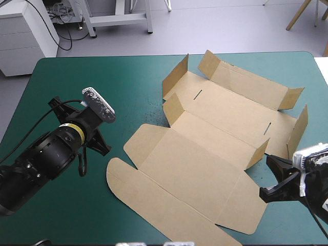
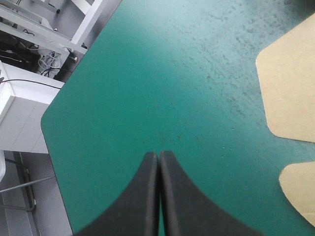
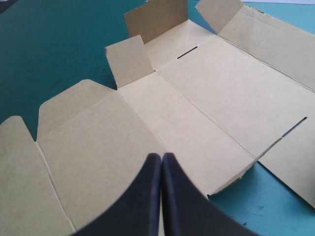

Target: Fold the box

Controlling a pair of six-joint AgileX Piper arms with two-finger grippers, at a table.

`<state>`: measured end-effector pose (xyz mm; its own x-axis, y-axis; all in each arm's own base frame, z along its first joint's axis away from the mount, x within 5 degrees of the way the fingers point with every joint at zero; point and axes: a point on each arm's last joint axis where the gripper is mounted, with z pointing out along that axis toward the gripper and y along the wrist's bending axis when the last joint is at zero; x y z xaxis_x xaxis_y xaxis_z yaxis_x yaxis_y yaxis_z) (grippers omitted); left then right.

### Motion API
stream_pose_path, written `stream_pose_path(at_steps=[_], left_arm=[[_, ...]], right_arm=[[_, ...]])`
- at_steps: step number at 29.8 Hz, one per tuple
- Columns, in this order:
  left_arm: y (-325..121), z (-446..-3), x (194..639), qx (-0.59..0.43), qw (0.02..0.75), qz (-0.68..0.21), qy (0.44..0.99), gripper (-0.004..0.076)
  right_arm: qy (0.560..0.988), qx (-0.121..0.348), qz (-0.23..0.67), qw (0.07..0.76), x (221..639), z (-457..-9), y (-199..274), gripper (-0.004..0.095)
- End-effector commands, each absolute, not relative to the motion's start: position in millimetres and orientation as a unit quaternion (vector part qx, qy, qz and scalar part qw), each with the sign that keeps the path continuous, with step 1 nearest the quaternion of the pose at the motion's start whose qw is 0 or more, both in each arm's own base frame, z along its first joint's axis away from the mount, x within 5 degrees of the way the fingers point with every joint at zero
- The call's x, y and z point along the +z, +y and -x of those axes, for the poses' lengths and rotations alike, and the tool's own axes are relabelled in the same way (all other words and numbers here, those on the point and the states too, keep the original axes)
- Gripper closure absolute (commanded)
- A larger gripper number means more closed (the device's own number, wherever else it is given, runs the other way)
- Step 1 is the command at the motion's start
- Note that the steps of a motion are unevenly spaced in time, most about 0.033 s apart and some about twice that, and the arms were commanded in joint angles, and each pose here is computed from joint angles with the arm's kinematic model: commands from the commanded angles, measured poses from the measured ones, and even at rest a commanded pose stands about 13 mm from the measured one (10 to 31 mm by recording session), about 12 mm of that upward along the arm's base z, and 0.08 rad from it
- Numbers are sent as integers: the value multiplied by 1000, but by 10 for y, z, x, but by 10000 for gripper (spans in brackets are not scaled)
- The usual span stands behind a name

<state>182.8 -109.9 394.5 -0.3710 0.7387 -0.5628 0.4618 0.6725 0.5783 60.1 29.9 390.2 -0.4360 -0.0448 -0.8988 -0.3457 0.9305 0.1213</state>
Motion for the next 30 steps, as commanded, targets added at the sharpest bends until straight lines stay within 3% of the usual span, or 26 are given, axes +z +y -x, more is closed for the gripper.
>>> stream_pose_path(at_steps=[1, 13, 16, 18, 22, 26, 30], left_arm=[[-1073, -1796, 4139, 159, 469, -360, 791, 734], [-1072, -1795, 4138, 159, 468, -360, 791, 734], [-1072, -1795, 4138, 159, 468, -360, 791, 734], [-1072, -1795, 4138, 159, 468, -360, 791, 734], [-1072, -1795, 4138, 159, 468, -360, 791, 734], [-1072, -1795, 4138, 159, 468, -360, 791, 734], [-1072, -1795, 4138, 159, 468, -360, 791, 734]], right_arm=[[814, 147, 113, 550, 4033, -638, 302, 927], [815, 143, 113, 550, 4031, -640, 295, 927], [816, 132, 114, 551, 4028, -646, 281, 889], [816, 133, 113, 551, 4028, -646, 282, 804], [818, 142, 100, 548, 4027, -645, 283, 473], [836, 170, 30, 521, 3990, -644, 259, 164], [871, 156, 3, 465, 3885, -668, 237, 65]])
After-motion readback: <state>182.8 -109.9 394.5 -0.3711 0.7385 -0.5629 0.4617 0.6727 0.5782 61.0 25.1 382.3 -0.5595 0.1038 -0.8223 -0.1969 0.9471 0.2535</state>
